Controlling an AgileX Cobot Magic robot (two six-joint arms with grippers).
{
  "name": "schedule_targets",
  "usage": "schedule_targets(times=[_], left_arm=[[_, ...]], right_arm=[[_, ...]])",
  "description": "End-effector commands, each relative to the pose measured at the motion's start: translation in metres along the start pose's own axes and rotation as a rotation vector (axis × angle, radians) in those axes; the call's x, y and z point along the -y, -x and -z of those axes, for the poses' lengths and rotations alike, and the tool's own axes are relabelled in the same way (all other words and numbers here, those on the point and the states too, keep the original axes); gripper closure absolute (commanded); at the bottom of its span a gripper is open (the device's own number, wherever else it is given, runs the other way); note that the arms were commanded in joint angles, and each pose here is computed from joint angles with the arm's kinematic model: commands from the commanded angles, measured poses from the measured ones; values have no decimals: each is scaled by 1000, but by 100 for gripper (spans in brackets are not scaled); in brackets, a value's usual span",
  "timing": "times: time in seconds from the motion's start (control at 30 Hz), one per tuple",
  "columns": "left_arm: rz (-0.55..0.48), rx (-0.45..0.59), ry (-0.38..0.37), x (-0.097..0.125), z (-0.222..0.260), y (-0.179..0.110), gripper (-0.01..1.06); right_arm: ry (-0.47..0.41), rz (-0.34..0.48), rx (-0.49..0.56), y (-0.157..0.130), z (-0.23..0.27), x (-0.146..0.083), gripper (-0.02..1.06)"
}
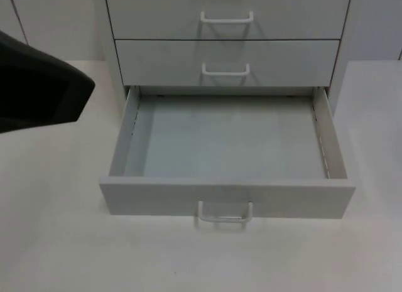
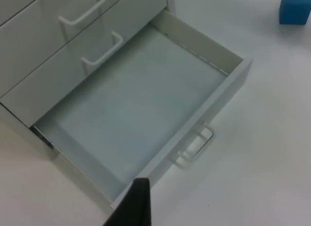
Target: Open the drawer with the left hand, place the block into the drawer with the right hand, then close the drawer with the left hand.
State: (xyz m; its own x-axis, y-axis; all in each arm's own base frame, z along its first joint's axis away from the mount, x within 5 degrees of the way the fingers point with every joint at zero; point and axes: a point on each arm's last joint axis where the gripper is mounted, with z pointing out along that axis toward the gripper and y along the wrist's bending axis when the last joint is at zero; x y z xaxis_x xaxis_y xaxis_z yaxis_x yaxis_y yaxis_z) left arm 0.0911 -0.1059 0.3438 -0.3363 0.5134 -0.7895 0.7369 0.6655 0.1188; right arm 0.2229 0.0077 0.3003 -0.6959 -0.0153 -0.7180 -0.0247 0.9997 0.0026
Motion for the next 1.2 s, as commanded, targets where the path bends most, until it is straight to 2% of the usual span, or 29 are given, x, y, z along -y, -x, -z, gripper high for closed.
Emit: schedule_targets(times=[0.0, 0.13, 0.2, 0.4, 0.57, 0.77, 1.0, 1.07, 1.13, 1.17], left_arm=[[10, 5, -12, 1, 0, -1, 0], [10, 5, -12, 1, 0, -1, 0], [10, 5, -12, 1, 0, -1, 0], [10, 5, -12, 1, 0, -1, 0], [10, 5, -12, 1, 0, -1, 0], [10, 5, -12, 1, 0, -1, 0], [10, 5, -12, 1, 0, -1, 0], [10, 5, -12, 1, 0, -1, 0], [10, 5, -12, 1, 0, -1, 0], [10, 5, -12, 1, 0, -1, 0]], right_arm=[[-7, 15, -13, 3, 4, 1, 0], [-11, 25, -85, 6, 12, 2, 0], [-8, 69, -147, 11, 20, 2, 0], [-1, 100, -268, 9, 20, 2, 0], [14, 139, -437, 1, -11, 2, 0], [32, 192, -574, -8, -50, 6, 0], [5, 210, -685, -21, -85, 25, 0], [-24, 257, -701, -23, -97, 29, 0], [-10, 309, -699, -26, -111, 30, 0], [-10, 309, -699, -26, -111, 30, 0]])
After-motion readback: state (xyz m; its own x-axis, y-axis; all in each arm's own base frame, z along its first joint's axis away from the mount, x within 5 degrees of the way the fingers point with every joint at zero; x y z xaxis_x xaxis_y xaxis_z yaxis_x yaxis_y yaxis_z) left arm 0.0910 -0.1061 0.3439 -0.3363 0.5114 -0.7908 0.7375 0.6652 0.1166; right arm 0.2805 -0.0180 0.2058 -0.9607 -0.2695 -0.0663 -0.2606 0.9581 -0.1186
